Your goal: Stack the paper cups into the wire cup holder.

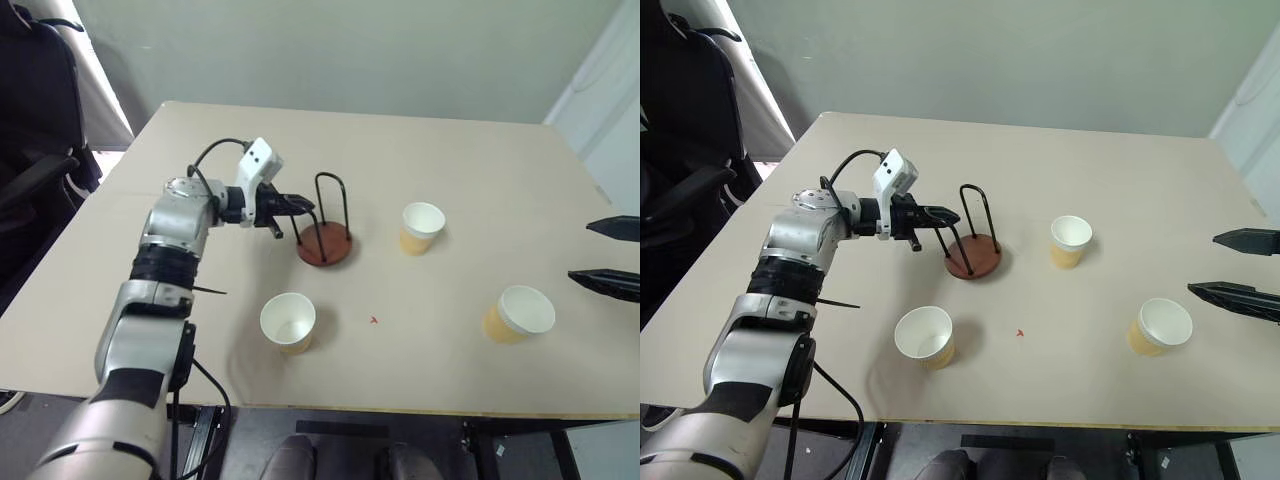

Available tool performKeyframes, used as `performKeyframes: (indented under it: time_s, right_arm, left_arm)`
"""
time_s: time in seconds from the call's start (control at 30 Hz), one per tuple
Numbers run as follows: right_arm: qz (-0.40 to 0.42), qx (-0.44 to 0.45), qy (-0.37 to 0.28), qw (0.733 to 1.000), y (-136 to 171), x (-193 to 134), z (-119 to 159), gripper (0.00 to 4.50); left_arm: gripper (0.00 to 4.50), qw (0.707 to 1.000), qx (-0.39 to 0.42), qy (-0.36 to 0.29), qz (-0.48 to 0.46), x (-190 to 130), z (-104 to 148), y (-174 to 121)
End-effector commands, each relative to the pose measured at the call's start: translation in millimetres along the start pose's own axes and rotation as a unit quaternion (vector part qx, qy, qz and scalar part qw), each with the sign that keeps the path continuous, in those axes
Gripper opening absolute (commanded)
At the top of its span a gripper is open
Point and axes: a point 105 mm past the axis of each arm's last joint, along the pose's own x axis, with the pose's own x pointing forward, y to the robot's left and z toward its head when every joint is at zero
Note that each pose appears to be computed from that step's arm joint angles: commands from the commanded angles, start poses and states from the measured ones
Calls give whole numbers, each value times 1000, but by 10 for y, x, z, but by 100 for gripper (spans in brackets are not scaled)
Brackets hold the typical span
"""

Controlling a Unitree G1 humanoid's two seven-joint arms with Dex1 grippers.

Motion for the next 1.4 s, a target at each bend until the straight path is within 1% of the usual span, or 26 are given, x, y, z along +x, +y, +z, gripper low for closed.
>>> performKeyframes:
  time_s: [0.03,0.1,0.17,0.27,0.33,0.4,0.5,0.6,0.73,0.8,0.87,0.93,1.07,1.2,1.27,1.33,1.37,1.4]
  right_arm:
    - [-6,-19,-7,1000,-6,-31,89,450]
    - [-6,-19,-6,1000,-5,-26,90,450]
    - [-4,-20,-6,1000,-2,-17,93,450]
    - [-2,-20,-6,1000,7,-9,98,450]
    - [-2,-20,-6,1000,15,-9,100,450]
    - [-1,-20,-7,1000,23,-9,101,450]
    - [2,-18,-6,1000,50,-6,91,450]
    - [2,-15,-5,1000,64,-13,85,450]
    - [18,-2,0,1000,127,-10,57,450]
    - [29,-2,11,1000,178,5,24,450]
    - [64,3,19,998,303,39,13,450]
    - [88,5,25,996,392,69,6,450]
    - [93,5,35,995,434,162,-64,450]
    - [106,5,28,994,494,224,-59,450]
    - [113,5,26,993,524,243,-54,450]
    - [119,6,25,993,550,265,-58,450]
    - [121,6,26,992,557,273,-60,450]
    - [122,7,26,992,561,278,-61,450]
  left_arm:
    - [1,994,43,-33,-97,23,281,-339]
    - [1,989,50,-43,-131,61,342,-466]
    - [1,981,68,-39,-179,139,387,-649]
    - [1,966,108,-21,-234,234,370,-873]
    - [1,961,122,-16,-248,301,355,-948]
    - [1,956,139,-8,-259,354,316,-1009]
    - [1,941,169,10,-293,462,163,-1186]
    - [1,932,195,31,-303,535,11,-1267]
    - [1,927,209,46,-309,562,-107,-1309]
    - [1,926,228,56,-297,589,-162,-1277]
    - [1,933,234,55,-269,659,-168,-1211]
    - [1,938,234,51,-252,709,-161,-1171]
    - [1,948,220,38,-226,786,-184,-1124]
    - [1,950,218,51,-217,829,-274,-1111]
    - [1,951,202,61,-225,811,-300,-1129]
    - [61,953,185,73,-229,790,-315,-1129]
    - [80,954,177,78,-230,782,-320,-1125]
    - [117,954,173,81,-230,777,-323,-1122]
